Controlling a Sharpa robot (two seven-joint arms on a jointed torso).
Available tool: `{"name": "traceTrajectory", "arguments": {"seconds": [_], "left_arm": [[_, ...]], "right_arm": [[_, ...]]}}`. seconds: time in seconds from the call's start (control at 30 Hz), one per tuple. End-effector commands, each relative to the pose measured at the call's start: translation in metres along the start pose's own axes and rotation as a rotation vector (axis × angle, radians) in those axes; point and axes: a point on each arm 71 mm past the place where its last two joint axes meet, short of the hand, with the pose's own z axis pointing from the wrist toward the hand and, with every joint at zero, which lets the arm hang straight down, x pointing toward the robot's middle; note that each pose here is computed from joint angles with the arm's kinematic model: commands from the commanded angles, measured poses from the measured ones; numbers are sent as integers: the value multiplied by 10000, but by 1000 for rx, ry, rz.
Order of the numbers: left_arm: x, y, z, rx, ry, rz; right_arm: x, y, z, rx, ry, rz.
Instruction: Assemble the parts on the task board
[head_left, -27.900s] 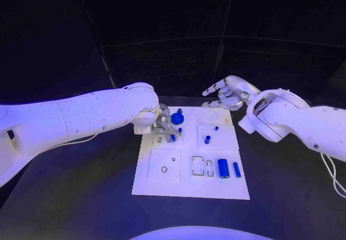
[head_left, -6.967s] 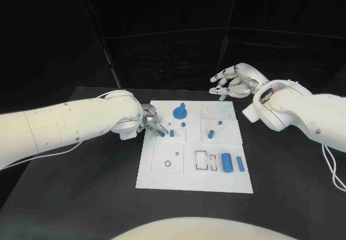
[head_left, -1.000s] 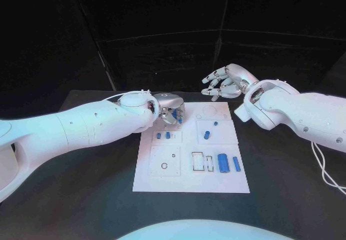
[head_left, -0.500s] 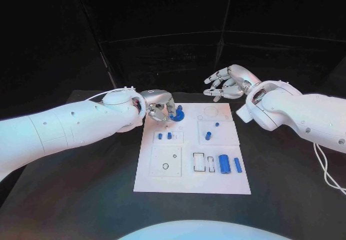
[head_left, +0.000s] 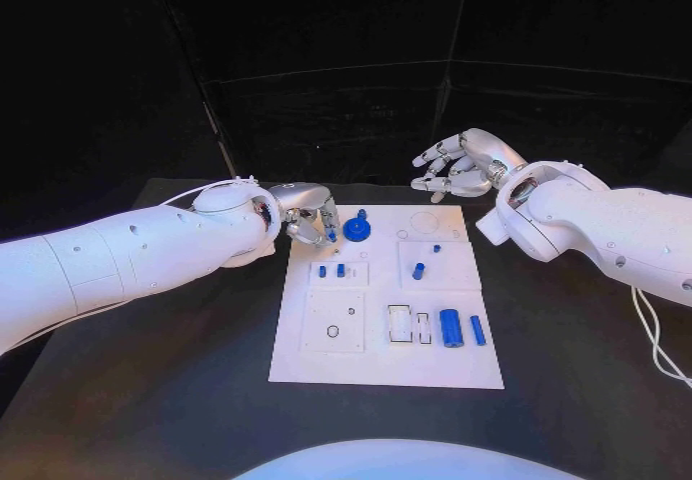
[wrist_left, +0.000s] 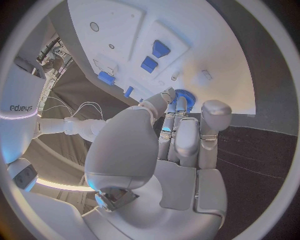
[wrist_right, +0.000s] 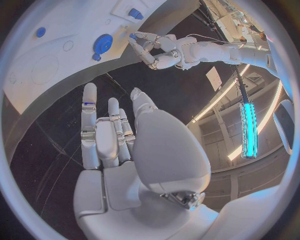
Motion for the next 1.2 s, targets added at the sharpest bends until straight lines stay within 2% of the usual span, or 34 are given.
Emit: {"name": "traceTrajectory", "arguments": {"seconds": [0.03,0.4,1.2], "left_arm": [[28,19,4,-10,10,-17],[109,14,26,-8,32,-24],[172,-1,84,-36,80,-16]], "right_arm": [[-8,13,3,-10,2,3],[-9,12,3,-10,1,3],[-7,13,3,-9,2,3]]}}
